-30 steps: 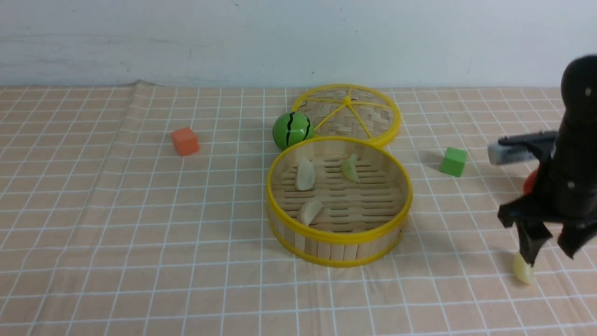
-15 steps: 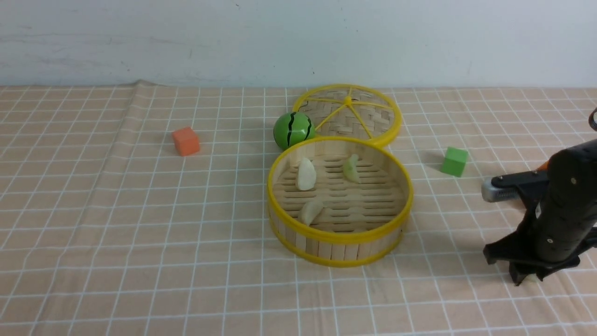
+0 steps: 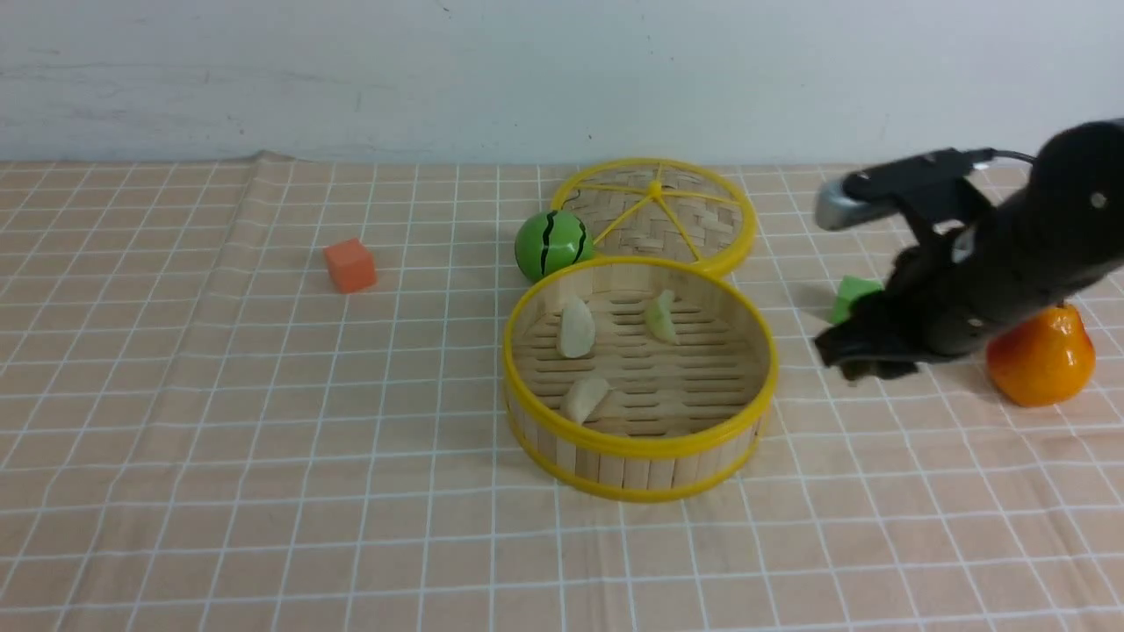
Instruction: Put the dumplings into the steamer on the table with the brown tablecloth.
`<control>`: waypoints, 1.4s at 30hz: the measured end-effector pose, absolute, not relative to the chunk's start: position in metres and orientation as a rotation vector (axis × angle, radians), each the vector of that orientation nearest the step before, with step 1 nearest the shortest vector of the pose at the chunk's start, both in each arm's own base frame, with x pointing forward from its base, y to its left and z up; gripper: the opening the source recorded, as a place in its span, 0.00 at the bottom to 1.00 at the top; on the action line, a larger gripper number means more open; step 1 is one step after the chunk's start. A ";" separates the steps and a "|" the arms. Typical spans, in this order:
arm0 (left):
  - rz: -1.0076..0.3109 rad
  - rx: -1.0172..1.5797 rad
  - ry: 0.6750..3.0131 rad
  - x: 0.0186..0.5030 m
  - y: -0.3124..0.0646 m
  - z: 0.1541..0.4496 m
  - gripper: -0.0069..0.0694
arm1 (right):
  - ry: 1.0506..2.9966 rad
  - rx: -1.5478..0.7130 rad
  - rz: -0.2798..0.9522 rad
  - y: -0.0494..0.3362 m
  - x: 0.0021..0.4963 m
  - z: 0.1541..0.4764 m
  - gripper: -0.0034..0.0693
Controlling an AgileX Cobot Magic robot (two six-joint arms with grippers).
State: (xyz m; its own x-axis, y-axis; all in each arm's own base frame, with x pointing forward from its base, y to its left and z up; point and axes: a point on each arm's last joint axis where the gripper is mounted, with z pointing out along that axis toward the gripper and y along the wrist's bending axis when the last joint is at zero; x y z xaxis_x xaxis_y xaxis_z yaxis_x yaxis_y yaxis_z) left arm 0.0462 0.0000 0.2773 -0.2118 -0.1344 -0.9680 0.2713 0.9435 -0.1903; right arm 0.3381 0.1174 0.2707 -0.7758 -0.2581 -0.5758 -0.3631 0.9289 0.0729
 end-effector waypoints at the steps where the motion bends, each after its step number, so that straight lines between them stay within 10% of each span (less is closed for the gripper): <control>1: -0.371 0.103 1.746 0.046 0.000 0.277 0.31 | 2.460 -0.475 0.305 0.134 0.337 0.271 0.38; 16: -0.361 0.107 1.742 0.046 0.000 0.278 0.31 | 2.402 -0.449 0.398 0.191 0.374 0.178 0.47; 21: -0.353 0.109 1.740 0.047 0.001 0.278 0.31 | 2.349 -0.450 0.404 0.188 0.370 0.200 0.77; 27: -0.353 0.109 1.740 0.047 0.001 0.278 0.31 | 2.200 -0.525 0.383 0.169 0.348 0.282 0.83; 36: -0.352 0.110 1.740 0.047 0.001 0.278 0.31 | 1.803 -0.493 0.319 0.086 0.210 0.459 0.50; 42: -0.352 0.110 1.740 0.047 0.001 0.278 0.32 | 1.647 -0.471 0.304 0.055 0.120 0.472 0.18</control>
State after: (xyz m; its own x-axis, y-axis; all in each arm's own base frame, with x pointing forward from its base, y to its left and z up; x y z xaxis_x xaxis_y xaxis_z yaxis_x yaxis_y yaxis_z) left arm 0.0466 0.0008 0.2777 -0.2013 -0.1210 -0.9720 0.2666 0.9481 -0.1732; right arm 0.1203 0.0549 0.4717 -0.0823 -0.1269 -0.9885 -0.4717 0.8787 -0.0735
